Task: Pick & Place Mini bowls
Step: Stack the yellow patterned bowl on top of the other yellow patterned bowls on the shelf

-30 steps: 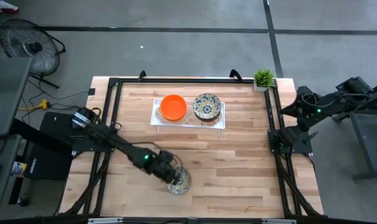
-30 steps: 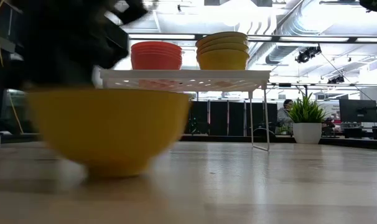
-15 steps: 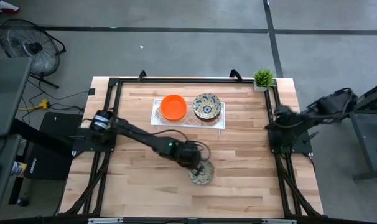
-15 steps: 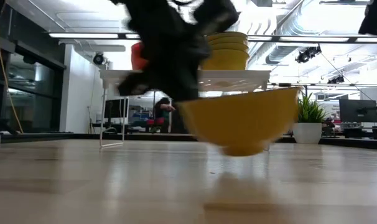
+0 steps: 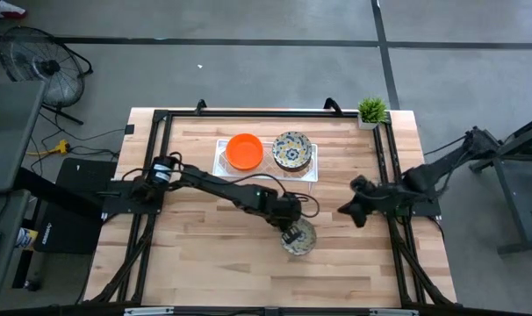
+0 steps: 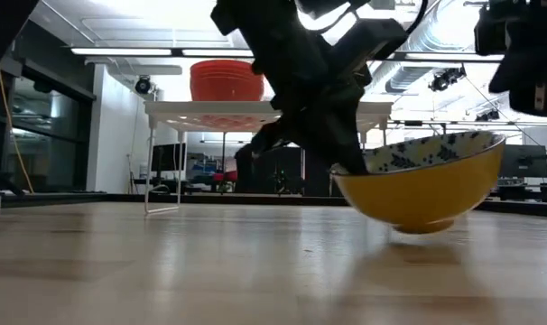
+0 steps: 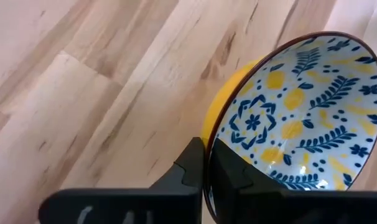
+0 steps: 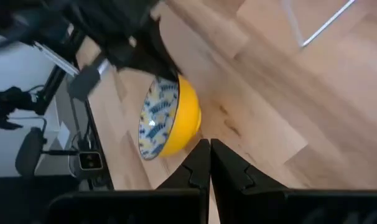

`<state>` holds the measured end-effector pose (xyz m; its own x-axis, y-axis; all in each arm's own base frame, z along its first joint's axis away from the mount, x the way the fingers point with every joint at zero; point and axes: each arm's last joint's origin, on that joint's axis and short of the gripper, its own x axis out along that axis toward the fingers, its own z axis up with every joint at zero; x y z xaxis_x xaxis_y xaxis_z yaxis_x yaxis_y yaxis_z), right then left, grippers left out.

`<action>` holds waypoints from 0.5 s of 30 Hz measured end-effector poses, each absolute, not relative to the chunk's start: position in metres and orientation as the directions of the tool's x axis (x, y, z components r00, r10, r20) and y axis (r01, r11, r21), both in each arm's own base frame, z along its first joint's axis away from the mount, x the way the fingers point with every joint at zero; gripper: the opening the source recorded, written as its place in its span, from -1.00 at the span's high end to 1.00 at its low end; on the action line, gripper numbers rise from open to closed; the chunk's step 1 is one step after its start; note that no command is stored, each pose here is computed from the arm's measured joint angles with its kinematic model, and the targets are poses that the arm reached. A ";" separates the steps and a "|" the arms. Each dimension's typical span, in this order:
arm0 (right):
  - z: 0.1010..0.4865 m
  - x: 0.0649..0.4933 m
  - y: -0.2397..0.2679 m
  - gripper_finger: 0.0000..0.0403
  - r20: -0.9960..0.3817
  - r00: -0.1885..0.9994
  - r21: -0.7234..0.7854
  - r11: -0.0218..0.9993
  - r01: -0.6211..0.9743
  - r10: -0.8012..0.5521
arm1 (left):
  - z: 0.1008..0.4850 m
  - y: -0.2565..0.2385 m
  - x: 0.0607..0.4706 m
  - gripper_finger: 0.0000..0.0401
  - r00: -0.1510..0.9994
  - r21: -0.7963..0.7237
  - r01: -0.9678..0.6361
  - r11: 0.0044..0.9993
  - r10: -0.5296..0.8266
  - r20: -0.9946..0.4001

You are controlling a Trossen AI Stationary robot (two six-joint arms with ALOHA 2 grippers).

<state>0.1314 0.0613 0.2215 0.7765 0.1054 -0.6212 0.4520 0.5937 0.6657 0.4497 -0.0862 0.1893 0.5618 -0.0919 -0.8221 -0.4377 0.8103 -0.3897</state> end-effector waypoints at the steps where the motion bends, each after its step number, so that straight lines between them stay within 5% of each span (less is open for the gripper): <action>1: 0.217 0.135 0.064 1.00 -0.622 0.775 0.668 0.593 0.450 0.113 | 0.189 -0.084 0.450 0.99 0.559 -0.378 -0.430 0.820 -0.087 -0.825; 9: 0.211 0.148 0.076 1.00 -0.621 0.755 0.684 0.615 0.391 0.210 | 0.193 -0.079 0.453 0.99 0.596 -0.326 -0.348 0.879 -0.061 -0.801; 15: 0.235 0.148 0.079 1.00 -0.557 0.811 0.702 0.623 0.345 0.178 | 0.233 -0.088 0.458 0.99 0.644 -0.300 -0.226 0.927 -0.089 -0.760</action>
<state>0.1482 0.0788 0.2353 0.8113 0.1776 -0.5570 0.3454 0.6231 0.7017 0.4576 -0.0879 0.2332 0.6435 -0.0890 -0.7602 -0.2263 0.9267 -0.3001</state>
